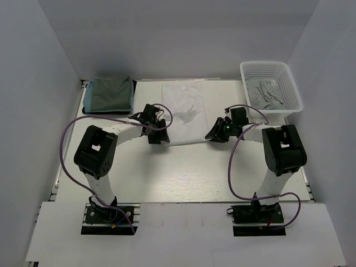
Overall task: Fold and stack the t-shirts
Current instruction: Fold the folded rectangular tshirt in 1/3 of the way, then grab one side of the 2/3 rectangular tshirt with both arms
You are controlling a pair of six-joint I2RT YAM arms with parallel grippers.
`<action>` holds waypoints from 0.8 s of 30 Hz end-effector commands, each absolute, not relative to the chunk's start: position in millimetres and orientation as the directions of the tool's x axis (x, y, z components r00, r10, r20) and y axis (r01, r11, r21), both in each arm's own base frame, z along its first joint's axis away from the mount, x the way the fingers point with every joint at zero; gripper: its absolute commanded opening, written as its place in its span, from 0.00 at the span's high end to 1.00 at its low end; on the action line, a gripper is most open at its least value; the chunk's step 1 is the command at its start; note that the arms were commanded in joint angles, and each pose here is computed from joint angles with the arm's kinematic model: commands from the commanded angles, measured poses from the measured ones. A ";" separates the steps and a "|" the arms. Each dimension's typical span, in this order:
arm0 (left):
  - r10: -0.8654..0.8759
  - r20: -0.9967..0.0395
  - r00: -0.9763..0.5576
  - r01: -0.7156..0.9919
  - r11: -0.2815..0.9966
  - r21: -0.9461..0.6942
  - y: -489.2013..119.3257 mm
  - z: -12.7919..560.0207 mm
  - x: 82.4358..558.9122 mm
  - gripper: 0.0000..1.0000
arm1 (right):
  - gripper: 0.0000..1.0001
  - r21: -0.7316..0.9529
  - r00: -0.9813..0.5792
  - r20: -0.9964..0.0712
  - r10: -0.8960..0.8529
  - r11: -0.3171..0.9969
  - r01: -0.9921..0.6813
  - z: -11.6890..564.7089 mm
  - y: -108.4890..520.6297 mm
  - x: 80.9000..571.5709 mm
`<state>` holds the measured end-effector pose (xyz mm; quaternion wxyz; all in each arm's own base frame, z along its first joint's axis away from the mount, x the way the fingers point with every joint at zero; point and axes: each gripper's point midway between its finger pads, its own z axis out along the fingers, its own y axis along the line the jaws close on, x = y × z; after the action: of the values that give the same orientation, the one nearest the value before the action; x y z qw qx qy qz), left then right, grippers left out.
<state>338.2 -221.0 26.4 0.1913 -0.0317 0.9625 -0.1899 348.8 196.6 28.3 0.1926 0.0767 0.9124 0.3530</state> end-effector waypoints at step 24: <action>-0.034 -0.192 -0.981 0.052 0.904 -0.425 -224.6 45.7 248.4 1.00 | 1.00 0.677 -0.938 -0.319 0.138 0.726 -0.123 66.2 187.2 273.7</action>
<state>287.2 -231.0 19.1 0.1254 -0.0109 0.9675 -0.2192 309.8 188.4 40.1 0.1745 0.0608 0.9151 0.3585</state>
